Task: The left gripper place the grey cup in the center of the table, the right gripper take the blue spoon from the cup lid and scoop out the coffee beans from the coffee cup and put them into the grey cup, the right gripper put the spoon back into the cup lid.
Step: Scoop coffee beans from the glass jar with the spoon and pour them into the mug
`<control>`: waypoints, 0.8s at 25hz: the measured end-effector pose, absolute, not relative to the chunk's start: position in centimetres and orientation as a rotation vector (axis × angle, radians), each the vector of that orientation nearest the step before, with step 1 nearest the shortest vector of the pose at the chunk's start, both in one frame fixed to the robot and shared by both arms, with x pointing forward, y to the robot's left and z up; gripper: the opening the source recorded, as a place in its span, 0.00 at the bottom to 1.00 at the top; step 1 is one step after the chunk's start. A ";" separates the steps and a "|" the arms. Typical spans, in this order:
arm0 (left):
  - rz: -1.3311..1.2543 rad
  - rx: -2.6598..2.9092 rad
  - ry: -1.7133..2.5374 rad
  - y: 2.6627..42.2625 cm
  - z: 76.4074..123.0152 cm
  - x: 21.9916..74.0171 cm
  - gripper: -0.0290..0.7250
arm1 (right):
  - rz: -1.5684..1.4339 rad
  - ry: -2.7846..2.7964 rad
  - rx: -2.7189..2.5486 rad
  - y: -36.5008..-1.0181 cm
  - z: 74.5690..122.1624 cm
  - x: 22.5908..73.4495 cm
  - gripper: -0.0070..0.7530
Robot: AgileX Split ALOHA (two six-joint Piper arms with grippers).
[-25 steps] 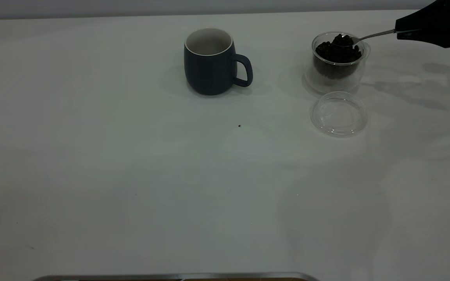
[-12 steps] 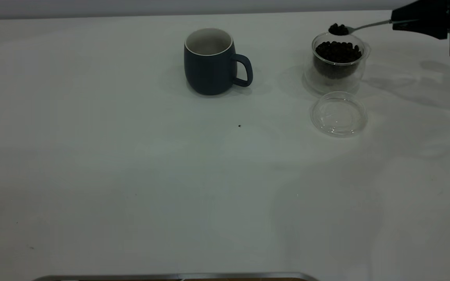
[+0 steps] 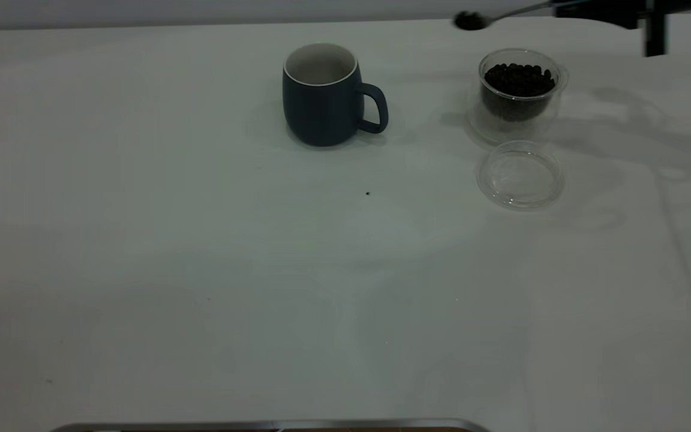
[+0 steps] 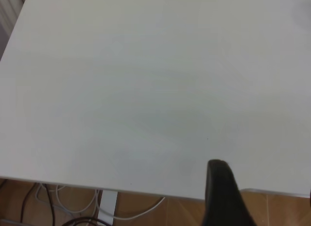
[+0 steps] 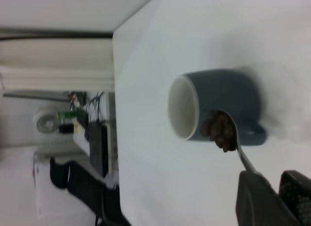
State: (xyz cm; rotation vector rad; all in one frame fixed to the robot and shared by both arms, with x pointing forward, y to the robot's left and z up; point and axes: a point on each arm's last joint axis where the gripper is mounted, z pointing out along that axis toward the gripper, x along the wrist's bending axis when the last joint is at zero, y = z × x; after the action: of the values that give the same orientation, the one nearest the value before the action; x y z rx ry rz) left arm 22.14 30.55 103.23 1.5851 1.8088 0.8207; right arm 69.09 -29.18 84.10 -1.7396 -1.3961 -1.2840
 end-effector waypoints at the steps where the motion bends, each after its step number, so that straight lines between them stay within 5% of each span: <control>1: 0.821 1.585 1.809 30.5 103.2 22.1 0.69 | -1.275 -1.405 -1.721 -28.2 84.1 69.1 0.13; 9: 0.821 1.585 1.809 30.5 103.2 22.1 0.69 | -1.266 -1.409 -1.599 -21.0 84.7 68.8 0.13; 20: 0.821 1.585 1.809 30.5 103.2 22.1 0.69 | -1.299 -1.555 -1.629 -15.6 85.5 70.0 0.13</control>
State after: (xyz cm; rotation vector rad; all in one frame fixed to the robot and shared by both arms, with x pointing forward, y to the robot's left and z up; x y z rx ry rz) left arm 22.14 30.55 103.23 1.5851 1.8088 0.8207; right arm 69.97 -15.62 85.48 -1.6286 -1.5545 -1.2994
